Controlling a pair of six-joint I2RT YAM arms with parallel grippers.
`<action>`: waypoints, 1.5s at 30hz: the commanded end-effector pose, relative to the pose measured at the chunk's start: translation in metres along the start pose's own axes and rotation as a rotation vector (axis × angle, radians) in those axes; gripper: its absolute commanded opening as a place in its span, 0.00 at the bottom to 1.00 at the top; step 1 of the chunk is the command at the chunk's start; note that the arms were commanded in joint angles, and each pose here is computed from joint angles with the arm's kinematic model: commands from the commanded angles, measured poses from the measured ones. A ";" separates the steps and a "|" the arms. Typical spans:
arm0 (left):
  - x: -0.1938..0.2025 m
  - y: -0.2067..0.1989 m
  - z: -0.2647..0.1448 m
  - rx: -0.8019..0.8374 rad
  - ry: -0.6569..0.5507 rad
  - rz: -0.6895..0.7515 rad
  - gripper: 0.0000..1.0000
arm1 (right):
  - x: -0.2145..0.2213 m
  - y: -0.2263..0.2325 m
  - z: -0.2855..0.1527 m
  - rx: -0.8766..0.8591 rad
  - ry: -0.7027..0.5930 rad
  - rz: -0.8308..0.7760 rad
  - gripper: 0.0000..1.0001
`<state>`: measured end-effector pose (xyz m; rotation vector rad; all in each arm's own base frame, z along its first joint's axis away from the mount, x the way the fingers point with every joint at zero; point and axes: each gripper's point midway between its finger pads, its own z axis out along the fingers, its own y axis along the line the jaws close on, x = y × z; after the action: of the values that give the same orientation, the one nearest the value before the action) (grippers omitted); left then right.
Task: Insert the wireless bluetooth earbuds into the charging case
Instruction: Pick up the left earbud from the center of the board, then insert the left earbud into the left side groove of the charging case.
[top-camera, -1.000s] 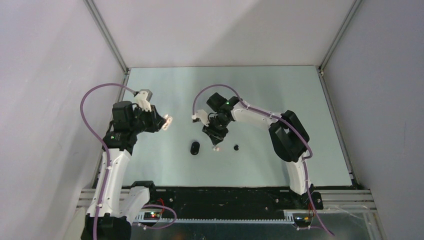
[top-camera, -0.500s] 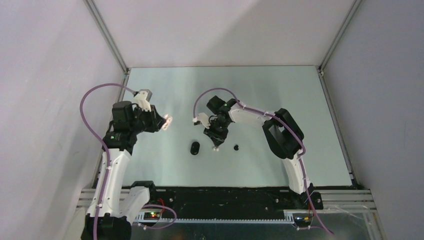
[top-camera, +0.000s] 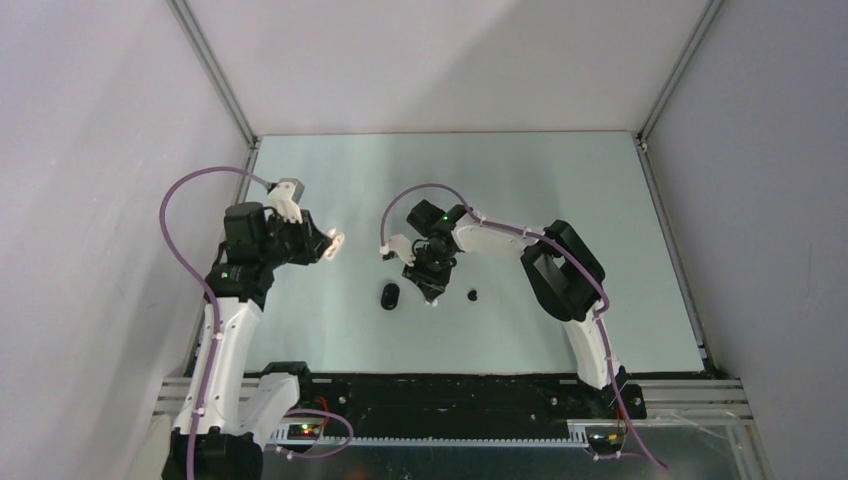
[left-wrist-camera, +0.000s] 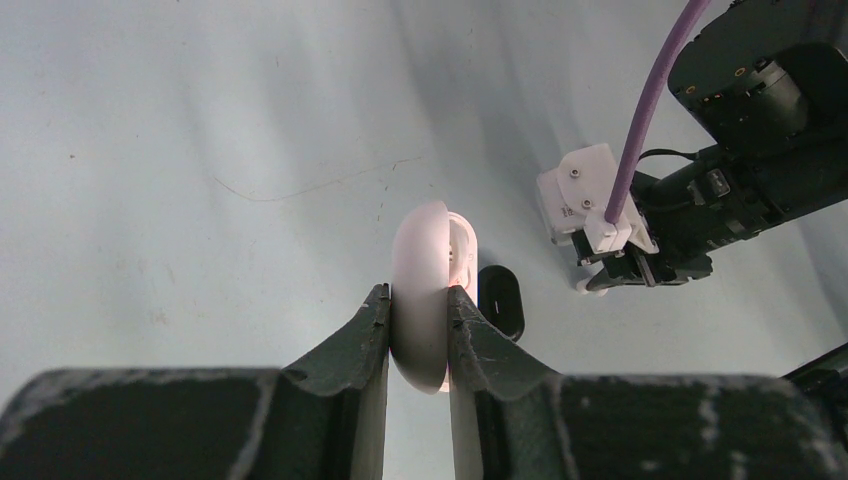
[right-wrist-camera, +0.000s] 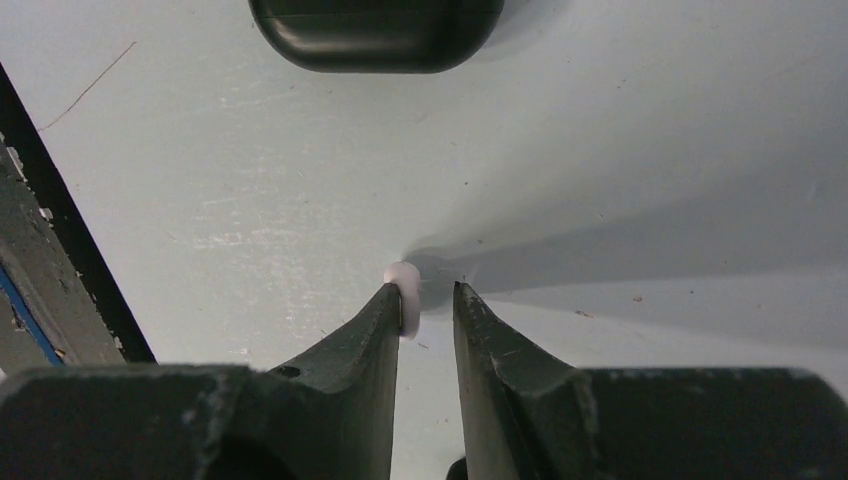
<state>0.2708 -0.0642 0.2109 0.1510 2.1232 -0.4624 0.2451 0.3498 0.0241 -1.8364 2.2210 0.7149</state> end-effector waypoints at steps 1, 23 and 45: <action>-0.015 -0.003 -0.005 0.007 -0.062 0.015 0.00 | 0.006 0.002 -0.002 0.004 0.017 0.010 0.29; -0.022 -0.043 0.009 0.186 -0.019 0.101 0.00 | -0.021 0.070 -0.119 -0.011 -0.131 -0.603 0.00; -0.047 -0.170 0.037 0.561 0.072 0.158 0.00 | -0.124 0.097 -0.235 0.428 -0.204 -1.174 0.00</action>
<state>0.2831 -0.2159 0.2531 0.6323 2.0495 -0.8933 0.2064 0.3426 0.2806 -2.2774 0.7970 0.2189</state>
